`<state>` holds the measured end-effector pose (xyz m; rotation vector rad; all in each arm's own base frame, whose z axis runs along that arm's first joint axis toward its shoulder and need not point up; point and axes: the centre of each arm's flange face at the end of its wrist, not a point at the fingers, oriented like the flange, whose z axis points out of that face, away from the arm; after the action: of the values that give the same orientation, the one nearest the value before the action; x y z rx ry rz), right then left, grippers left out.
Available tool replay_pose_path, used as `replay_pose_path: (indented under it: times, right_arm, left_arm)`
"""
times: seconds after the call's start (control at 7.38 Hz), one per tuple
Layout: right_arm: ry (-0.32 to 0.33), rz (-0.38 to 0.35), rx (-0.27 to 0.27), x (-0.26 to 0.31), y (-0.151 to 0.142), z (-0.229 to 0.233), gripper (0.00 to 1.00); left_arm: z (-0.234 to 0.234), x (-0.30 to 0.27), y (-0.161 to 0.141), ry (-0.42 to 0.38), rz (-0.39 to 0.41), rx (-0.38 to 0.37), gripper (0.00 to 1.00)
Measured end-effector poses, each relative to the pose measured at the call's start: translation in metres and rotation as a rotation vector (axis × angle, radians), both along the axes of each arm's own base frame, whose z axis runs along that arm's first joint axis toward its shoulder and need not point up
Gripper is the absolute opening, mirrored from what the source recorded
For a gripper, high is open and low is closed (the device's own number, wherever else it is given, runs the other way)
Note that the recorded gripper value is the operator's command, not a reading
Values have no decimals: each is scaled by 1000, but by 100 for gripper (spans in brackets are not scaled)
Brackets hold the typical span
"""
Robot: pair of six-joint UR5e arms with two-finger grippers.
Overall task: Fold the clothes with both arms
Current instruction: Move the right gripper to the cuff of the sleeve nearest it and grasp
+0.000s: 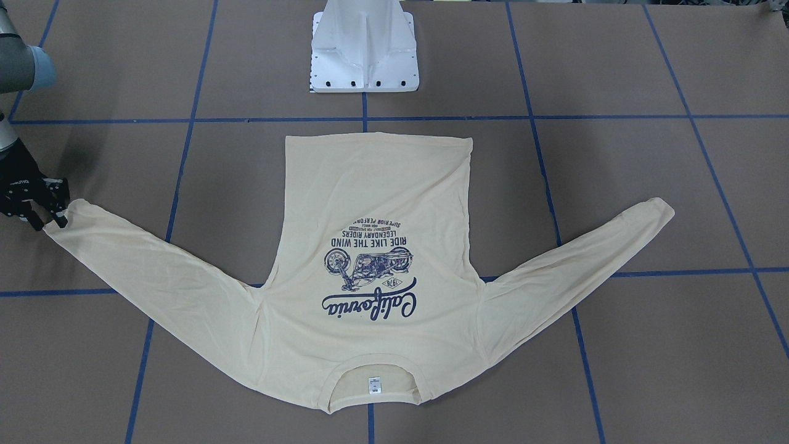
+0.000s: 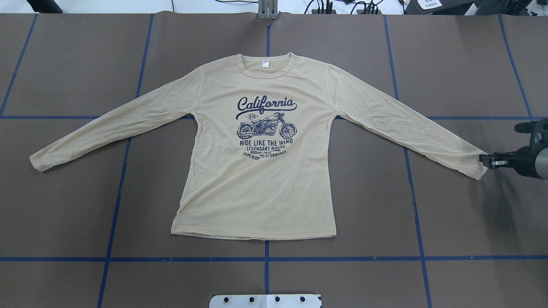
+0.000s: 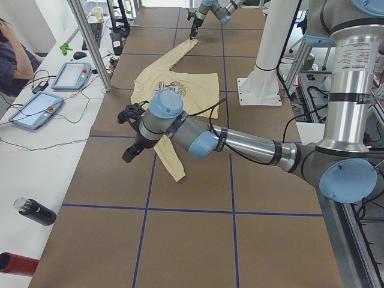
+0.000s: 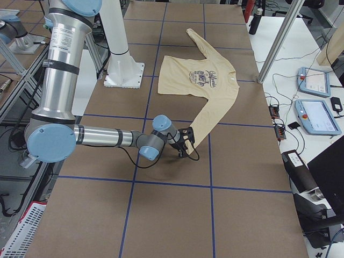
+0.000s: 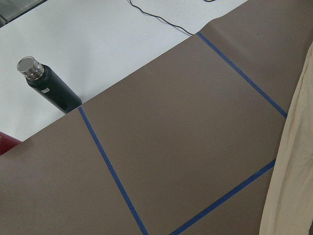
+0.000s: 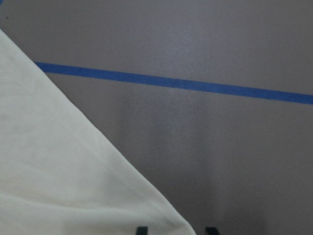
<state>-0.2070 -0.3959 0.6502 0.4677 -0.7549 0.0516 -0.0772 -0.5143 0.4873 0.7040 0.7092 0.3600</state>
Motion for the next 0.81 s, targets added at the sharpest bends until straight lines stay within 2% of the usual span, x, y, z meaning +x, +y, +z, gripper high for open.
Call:
replay_pose_path:
  times: [0.81]
  right_arm:
    - [18, 4, 5, -1, 1, 5, 46]
  left_arm:
    - [-1, 0, 0, 1, -2, 0, 100]
